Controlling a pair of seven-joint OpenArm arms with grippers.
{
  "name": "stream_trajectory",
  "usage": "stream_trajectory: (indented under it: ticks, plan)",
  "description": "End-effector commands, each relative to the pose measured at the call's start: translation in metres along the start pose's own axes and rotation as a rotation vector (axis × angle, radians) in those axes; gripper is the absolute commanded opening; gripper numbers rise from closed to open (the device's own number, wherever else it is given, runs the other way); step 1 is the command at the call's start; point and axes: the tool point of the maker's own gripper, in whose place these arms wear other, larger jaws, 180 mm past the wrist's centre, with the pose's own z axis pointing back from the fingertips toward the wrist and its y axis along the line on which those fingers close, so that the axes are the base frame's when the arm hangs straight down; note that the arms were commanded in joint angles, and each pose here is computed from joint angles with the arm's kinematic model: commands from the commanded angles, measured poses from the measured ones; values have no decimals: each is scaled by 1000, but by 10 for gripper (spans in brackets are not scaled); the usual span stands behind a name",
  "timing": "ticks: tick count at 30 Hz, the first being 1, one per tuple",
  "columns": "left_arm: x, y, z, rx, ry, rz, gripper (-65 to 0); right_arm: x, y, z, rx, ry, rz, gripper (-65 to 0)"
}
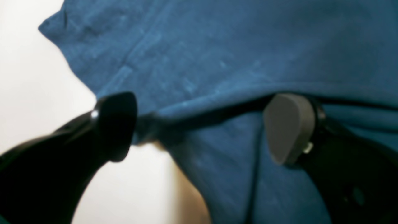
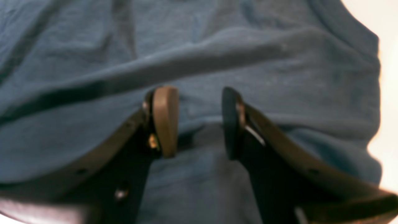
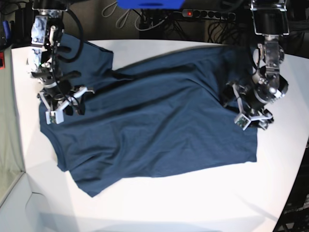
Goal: Layout the t-shirt on the table in an organized manner, then fold the t-shirt properly
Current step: 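Pull the shirt edge with the left gripper and reposition the right gripper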
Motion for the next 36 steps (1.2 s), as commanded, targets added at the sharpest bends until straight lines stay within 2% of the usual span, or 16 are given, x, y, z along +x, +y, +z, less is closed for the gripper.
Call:
stream_trajectory:
  ticks: [1, 8, 13, 19, 23, 28, 31, 34, 36]
  plan:
    - [-42, 9, -3, 17, 212, -60, -18, 16, 3, 0, 10, -51, 17, -410]
    - [-17, 54, -31, 23, 123, 28, -18, 10, 17, -2, 48, -31, 42, -410]
    - [9, 71, -42, 4, 61, -3, -18, 0, 12, -5, 39, -3, 34, -410]
    - [68, 110, -38, 66, -48, -26, -18, -27, -11, -13, 9, 79, 31, -410]
    - [81, 120, -35, 85, -69, -35, -18, -39, -26, -14, -12, 121, 40, -410]
    - [94, 150, -20, 140, -89, -45, -17, -35, -41, -25, -36, 132, 35, -410]
    - [91, 175, -6, 194, -106, -2, -17, -27, -51, -28, -56, 120, 23, -410]
    - [100, 202, 22, 289, -154, 35, -17, 0, -63, -17, -96, 44, 11, -410]
    - [90, 202, 35, 330, -109, 15, -17, 15, -55, -10, -91, -7, 16, -410]
